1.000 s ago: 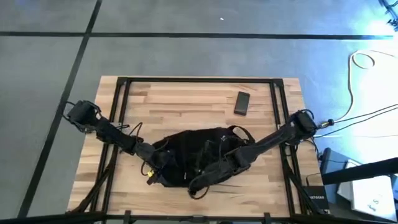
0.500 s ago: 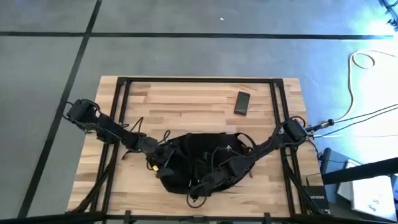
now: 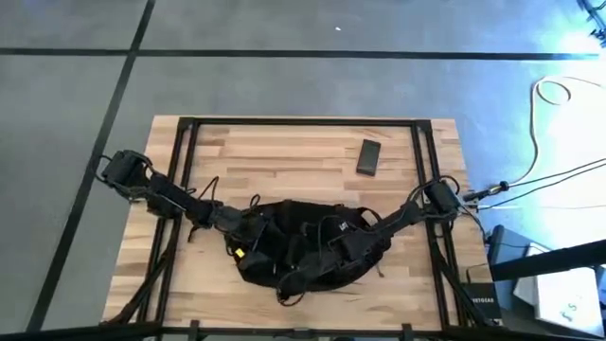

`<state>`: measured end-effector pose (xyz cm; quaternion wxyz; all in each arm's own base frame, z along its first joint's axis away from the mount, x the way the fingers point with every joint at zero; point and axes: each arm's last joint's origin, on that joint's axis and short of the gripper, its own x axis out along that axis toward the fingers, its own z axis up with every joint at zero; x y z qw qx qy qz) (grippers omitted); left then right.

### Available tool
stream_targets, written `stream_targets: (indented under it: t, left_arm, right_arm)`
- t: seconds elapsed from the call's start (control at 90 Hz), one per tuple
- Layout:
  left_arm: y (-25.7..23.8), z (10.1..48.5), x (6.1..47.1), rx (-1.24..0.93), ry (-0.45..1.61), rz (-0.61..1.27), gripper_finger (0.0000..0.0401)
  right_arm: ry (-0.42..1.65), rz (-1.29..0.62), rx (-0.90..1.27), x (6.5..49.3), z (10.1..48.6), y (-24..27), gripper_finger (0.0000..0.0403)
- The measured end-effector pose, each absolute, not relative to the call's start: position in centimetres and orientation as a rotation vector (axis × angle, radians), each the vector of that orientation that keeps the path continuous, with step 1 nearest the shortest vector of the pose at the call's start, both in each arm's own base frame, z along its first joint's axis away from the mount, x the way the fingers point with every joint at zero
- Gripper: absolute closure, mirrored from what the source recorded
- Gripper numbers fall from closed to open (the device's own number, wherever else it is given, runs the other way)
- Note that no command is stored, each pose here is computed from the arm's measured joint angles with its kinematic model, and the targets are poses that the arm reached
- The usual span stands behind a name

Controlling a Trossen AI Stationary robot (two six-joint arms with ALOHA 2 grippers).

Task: Unpack backpack
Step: Adjust the black bag

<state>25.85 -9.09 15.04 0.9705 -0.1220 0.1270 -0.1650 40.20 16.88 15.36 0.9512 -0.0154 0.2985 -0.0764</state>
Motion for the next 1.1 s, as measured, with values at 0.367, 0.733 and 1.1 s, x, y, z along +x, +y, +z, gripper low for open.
stream_targets:
  t: [0.367, 0.733, 1.1]
  left_arm:
    - [-9.5, 16.6, 25.7, -0.294, 0.154, -0.423, 0.005]
    - [-9.1, 21.8, 23.9, -0.257, -0.076, -0.539, 0.005]
    - [-7.9, 25.0, 21.1, -0.168, -0.094, -0.459, 0.005]
  right_arm:
    - [0.519, -0.351, -0.269, 41.1, 16.2, 14.9, 0.0236]
    - [0.393, -0.259, -0.346, 42.0, 17.8, 15.4, 0.0236]
    - [0.259, 0.118, -0.228, 42.3, 18.9, 17.1, 0.0236]
